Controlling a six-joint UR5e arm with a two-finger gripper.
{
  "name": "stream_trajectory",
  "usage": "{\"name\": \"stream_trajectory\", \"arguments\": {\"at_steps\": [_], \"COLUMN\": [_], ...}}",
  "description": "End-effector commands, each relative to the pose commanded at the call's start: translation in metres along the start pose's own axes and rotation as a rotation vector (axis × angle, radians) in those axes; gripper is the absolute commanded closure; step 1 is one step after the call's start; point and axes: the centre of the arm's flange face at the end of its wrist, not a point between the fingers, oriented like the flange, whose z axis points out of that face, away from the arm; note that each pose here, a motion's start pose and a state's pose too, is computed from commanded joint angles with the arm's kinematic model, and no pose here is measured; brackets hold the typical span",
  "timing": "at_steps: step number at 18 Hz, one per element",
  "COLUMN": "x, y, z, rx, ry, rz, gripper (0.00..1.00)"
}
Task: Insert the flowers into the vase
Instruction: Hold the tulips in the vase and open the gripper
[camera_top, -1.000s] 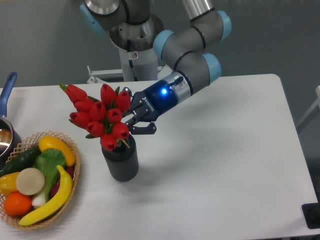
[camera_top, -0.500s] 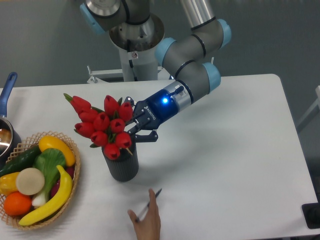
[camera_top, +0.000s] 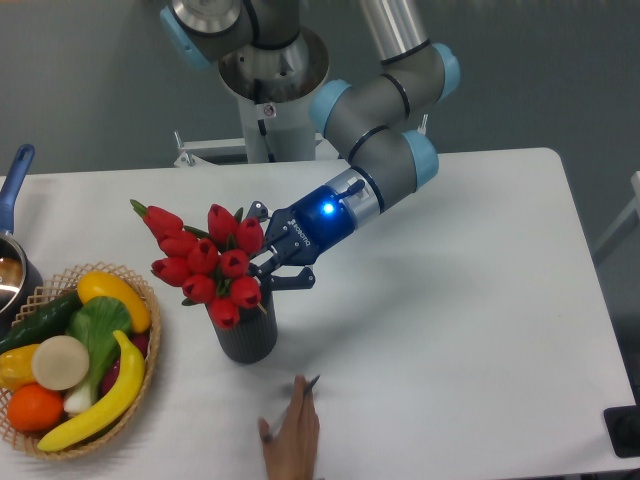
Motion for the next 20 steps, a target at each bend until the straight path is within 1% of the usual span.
{"name": "stream_trajectory", "arguments": {"at_steps": [2,3,7,14,15,16,17,18,19,20], "x": [0.001,0.001,-0.001,-0.001,-0.001,-0.001,-0.001,-0.001,-0.001,-0.002], "y": [0.003,0.003,0.011,0.014,0.013,0.014,0.013,0.012,0.011,0.012], "z": [0.000,0.000,0.000,-0.001,-0.001,-0.001,-0.002,-0.002,-0.002,-0.003], "rx": [-0.009,-0.009,-0.012,-0.012,-0.012,-0.013,-0.011,-0.013,-0.014,-0.023], "ry": [-0.001,-0.001,-0.002,-0.004,-0.004,-0.004,-0.005,-0.006,-0.006,-0.009], "rz": [-0.005,-0.005,0.015,0.020,0.021,0.021,0.024,0.026,0.030,0.038], "gripper": [0.72,0.70,0.66,0.62,0.58,0.55,0.54,0.50,0.43,0.28]}}
